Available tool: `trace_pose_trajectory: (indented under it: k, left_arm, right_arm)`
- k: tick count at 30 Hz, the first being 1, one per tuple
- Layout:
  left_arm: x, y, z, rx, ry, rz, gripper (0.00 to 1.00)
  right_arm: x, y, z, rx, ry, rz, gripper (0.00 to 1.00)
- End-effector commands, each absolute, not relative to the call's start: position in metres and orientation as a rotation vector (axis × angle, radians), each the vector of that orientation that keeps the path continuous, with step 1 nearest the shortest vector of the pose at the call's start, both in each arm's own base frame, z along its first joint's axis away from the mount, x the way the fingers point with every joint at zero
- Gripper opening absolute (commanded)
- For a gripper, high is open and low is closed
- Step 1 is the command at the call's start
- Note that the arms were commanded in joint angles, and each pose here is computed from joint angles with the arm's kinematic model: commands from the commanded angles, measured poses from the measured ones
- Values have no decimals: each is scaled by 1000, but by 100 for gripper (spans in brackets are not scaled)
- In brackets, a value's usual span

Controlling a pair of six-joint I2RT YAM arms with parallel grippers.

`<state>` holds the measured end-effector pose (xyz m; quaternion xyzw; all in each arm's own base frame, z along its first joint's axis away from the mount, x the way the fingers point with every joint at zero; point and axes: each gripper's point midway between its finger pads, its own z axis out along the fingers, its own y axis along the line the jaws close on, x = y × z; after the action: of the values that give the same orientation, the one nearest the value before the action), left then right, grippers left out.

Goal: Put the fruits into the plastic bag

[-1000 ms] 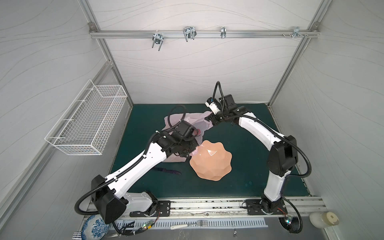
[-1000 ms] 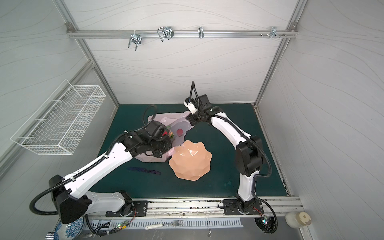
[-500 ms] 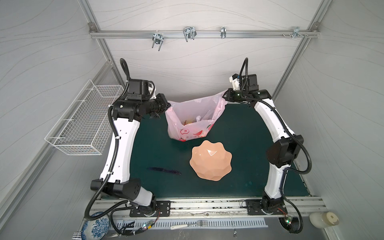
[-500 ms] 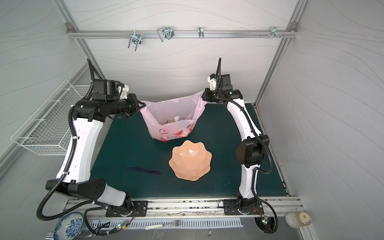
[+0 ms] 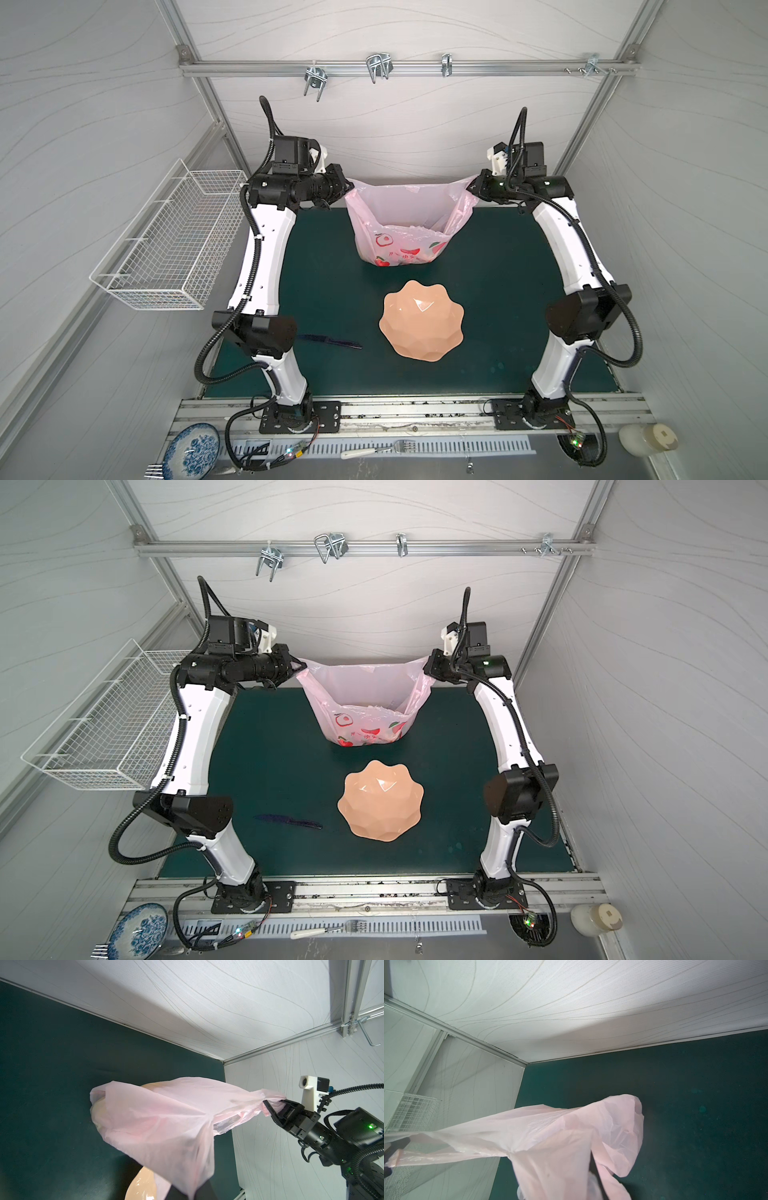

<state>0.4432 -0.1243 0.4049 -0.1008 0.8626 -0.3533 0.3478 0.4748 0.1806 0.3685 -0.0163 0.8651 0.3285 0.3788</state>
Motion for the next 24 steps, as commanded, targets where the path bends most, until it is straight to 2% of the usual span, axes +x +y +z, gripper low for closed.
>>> trace_pose_trajectory:
  k: [1,13,20,21,22,24]
  left_arm:
    - [458,-121,427,-166,2125,-896,0]
    - [465,-129,388,-150,2158,-939,0]
    - [458,-129,390,-137,2148,-941,0]
    - [457,-129,391,-140,2146,-946,5]
    - [456,-129,395,-151,2138,-956,14]
    - [453,-129,403,-168,2119,-972,38]
  right_arm:
    - [465,168,374,-15,2205,812,0]
    - [449,166,325,42,2329,823,0]
    - [447,168,326,48,2318,850,0]
    - [447,169,327,48,2317,861,3]
    - [446,170,327,44,2316,873,8]
    - [444,172,330,32,2311,892,24]
